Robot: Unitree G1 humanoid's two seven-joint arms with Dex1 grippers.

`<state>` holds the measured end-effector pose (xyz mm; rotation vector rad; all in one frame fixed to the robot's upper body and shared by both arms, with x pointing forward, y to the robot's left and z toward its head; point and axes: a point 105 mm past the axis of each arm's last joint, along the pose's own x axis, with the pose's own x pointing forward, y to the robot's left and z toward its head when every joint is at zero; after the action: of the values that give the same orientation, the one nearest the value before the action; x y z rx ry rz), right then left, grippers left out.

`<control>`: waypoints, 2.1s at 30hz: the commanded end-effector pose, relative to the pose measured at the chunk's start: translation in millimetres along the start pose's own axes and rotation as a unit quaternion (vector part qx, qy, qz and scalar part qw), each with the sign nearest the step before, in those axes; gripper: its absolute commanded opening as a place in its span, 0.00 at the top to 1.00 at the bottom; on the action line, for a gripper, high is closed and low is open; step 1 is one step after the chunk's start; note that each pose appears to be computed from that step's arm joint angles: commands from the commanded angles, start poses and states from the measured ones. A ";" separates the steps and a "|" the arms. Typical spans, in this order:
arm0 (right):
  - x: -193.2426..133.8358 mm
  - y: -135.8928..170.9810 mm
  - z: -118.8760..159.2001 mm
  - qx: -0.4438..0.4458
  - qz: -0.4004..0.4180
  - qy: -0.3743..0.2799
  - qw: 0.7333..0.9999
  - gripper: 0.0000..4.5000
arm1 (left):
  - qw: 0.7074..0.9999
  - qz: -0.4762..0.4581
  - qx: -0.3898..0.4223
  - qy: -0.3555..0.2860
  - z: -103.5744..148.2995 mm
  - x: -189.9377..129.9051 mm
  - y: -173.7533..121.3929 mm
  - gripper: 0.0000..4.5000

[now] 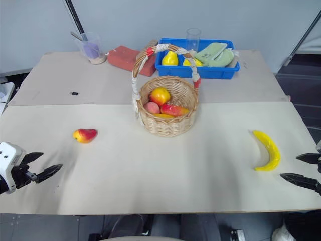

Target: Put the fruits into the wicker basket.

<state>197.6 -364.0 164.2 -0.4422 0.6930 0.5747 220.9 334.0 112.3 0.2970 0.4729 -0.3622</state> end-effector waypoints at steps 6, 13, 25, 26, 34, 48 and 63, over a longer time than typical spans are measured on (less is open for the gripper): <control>-5.0 -5.3 0.7 -0.018 -0.007 -0.011 1.000 0.01 | 1.000 0.010 0.011 -0.016 9.4 -2.8 3.0 0.00; 1.3 -5.4 13.1 -0.032 -0.001 -0.024 0.999 0.01 | 0.996 0.029 -0.009 -0.080 26.2 -6.2 11.4 0.00; 29.4 52.7 111.0 -0.105 0.111 -0.154 0.976 0.01 | 0.989 0.024 -0.067 -0.133 43.2 21.4 -8.4 0.00; 30.7 57.7 116.2 -0.109 0.118 -0.160 0.974 0.01 | 0.988 0.030 -0.069 -0.134 44.5 24.1 -7.3 0.00; 35.1 110.2 168.1 -0.163 0.205 -0.236 0.936 0.01 | 0.987 0.023 -0.071 -0.144 56.9 61.5 -4.4 0.00; 46.6 134.2 200.2 -0.189 0.222 -0.321 0.901 0.01 | 0.991 0.014 -0.068 -0.117 47.2 107.7 -7.7 0.00; 49.7 136.1 198.8 -0.193 0.224 -0.319 0.900 0.00 | 0.990 0.020 -0.073 -0.120 44.9 118.7 -8.6 0.49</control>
<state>239.8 -136.1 231.9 -0.3846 0.0850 1.2365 329.8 276.8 82.7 0.1089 0.2874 -0.3271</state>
